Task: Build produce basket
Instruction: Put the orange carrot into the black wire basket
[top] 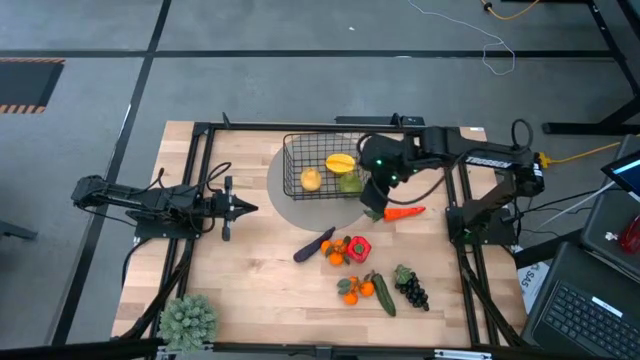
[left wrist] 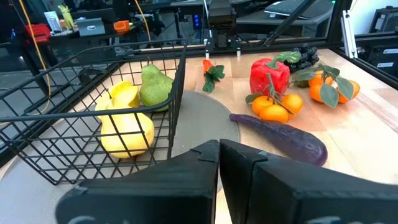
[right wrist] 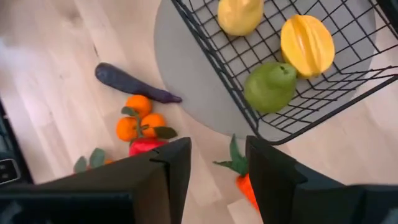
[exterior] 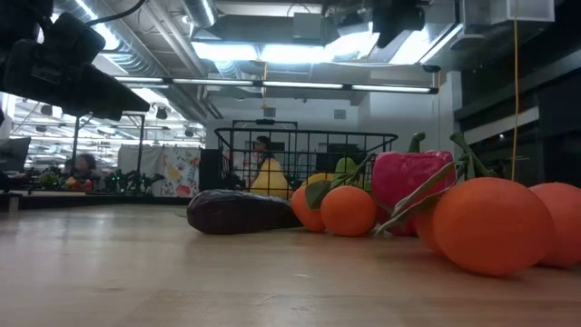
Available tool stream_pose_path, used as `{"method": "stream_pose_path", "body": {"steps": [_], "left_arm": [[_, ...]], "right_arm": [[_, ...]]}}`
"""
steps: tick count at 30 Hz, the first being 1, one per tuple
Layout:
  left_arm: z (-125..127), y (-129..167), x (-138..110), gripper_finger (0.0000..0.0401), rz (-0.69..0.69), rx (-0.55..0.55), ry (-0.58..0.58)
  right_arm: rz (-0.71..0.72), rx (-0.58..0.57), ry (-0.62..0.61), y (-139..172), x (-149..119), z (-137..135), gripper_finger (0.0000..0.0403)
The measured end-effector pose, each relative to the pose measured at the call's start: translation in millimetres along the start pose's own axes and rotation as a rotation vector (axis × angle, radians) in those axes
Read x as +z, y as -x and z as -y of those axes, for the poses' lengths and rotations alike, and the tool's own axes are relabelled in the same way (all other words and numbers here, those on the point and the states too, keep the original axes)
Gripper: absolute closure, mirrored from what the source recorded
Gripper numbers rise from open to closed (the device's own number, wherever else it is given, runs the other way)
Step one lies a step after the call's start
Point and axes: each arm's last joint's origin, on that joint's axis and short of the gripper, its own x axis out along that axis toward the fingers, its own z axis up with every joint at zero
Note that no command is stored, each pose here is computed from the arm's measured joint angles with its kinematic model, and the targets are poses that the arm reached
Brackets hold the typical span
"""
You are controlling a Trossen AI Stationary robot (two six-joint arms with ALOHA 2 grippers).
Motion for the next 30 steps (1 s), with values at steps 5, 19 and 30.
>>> {"method": "stream_pose_path", "body": {"steps": [5, 19, 30], "left_arm": [[0.0, 0.0, 0.0, 0.0397, 0.0, 0.0, 0.0], [0.0, 0.0, 0.0, 0.0397, 0.0, 0.0, 0.0], [0.0, 0.0, 0.0, 0.0397, 0.0, 0.001, 0.0]], "right_arm": [[0.009, 0.024, 0.03, 13.4, -10.7, -6.5, 0.0261], [0.023, -0.038, 0.123, 41.3, -36.3, -8.6, 0.0261], [0.16, -0.287, 0.11, 44.0, -32.2, -1.4, 0.0261]]}}
